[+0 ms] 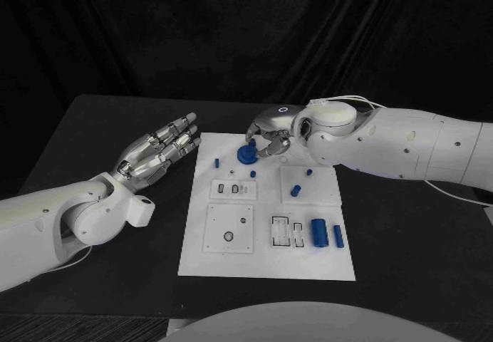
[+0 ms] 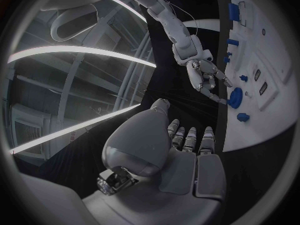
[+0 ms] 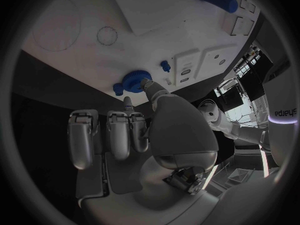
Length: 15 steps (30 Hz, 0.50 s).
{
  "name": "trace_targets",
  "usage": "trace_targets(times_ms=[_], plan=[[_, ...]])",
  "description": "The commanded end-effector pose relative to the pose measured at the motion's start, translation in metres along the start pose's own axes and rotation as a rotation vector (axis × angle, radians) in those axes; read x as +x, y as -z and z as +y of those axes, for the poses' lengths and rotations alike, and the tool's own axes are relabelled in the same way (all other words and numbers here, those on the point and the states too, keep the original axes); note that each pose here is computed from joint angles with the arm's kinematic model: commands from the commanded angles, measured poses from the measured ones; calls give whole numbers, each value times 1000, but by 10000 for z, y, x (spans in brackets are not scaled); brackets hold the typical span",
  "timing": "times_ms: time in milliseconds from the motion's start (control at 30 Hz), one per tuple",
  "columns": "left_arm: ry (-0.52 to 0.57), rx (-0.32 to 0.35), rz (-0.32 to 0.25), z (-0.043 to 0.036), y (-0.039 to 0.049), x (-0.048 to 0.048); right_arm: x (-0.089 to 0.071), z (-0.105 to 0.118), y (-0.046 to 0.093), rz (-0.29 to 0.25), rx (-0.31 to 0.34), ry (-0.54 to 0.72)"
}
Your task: Assemble the parts on the task board
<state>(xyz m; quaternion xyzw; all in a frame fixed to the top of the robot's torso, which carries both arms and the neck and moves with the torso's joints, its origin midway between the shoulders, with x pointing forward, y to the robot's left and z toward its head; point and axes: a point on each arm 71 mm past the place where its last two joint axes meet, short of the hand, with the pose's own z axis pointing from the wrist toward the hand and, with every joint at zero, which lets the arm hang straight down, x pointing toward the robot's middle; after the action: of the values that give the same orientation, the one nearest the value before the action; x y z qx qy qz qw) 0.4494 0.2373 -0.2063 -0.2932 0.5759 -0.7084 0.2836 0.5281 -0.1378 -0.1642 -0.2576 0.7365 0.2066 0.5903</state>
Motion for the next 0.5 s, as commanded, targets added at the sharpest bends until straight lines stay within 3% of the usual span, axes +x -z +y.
trace_targets(times_ms=[33,167,267,500], plan=[[3,12,16,-18,4,10,-22,-42,72,-52,2,-5],[0,12,10,-25,24,-1,-125,-169,295,-144,10,-12],[-3,10,5,-31,43,-13,-247,-336,551,-195,47,-10],[-5,9,1,-33,52,-17,-296,-616,1022,-223,146,-23]])
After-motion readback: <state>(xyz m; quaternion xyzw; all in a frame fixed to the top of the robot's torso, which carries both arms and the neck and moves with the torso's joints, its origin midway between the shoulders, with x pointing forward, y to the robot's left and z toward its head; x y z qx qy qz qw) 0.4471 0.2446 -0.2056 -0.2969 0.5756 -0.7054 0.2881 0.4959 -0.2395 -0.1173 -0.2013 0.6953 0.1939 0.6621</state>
